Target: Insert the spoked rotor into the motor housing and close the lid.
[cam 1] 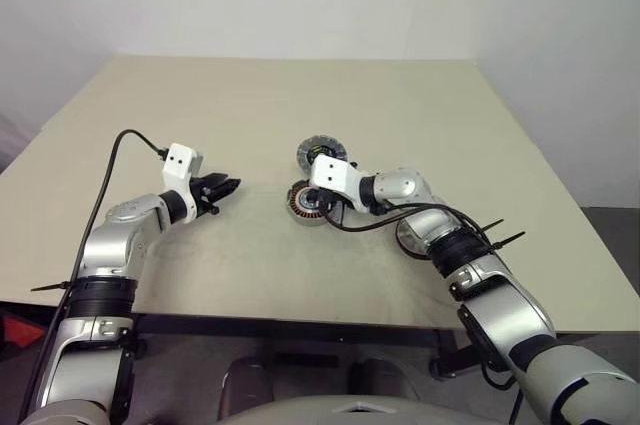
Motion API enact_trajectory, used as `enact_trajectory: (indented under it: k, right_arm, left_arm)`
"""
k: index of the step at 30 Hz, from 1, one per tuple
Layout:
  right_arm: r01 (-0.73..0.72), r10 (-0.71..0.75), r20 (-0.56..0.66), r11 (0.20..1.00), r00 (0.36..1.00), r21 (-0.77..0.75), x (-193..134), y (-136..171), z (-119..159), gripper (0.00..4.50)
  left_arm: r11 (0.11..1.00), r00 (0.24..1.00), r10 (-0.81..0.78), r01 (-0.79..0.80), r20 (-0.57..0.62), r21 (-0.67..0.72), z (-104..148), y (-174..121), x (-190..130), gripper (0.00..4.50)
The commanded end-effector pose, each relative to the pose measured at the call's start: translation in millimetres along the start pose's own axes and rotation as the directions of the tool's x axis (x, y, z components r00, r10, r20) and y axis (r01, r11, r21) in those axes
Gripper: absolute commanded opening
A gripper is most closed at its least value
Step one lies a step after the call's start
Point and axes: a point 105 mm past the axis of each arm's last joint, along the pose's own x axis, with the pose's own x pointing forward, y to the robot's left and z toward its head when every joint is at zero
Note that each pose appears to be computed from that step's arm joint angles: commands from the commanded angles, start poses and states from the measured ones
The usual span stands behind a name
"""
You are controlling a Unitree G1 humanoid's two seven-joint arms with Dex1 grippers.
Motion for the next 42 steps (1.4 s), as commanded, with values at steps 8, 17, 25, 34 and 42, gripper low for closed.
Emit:
enact_trajectory:
  k: [8,17,25,34,42]
  right_arm:
    - [0.111,-0.113,-0.046,0.993,0.992,-0.045,-43.6,-31.4,-4.8,0.02]
    - [0.113,-0.107,-0.231,0.994,0.967,0.009,-114.7,-36.7,-54.7,0.42]
    - [0.235,-0.217,-0.186,0.969,0.958,0.078,-157.2,-63.3,-44.8,2.89]
    - [0.178,-0.128,-0.127,0.799,0.984,0.574,-209.9,-38.8,-81.1,2.89]
    - [0.089,-0.043,-0.08,0.652,0.996,0.753,-232.8,-8.3,-105.8,2.89]
  left_arm:
    - [0.999,0.999,-0.015,0.013,0.048,0.034,15.7,-2.5,1.3,1.94]
    - [0.998,0.997,-0.052,0.051,0.052,0.024,14.2,-9.0,-1.6,1.94]
    - [0.991,0.989,-0.137,0.136,0.061,0.011,15.6,-25.8,-2.1,1.94]
    - [0.986,0.985,-0.168,0.168,0.049,0.006,11.9,-29.8,-2.7,1.94]
    - [0.986,0.985,-0.168,0.168,0.043,0.001,7.0,-31.6,0.1,1.94]
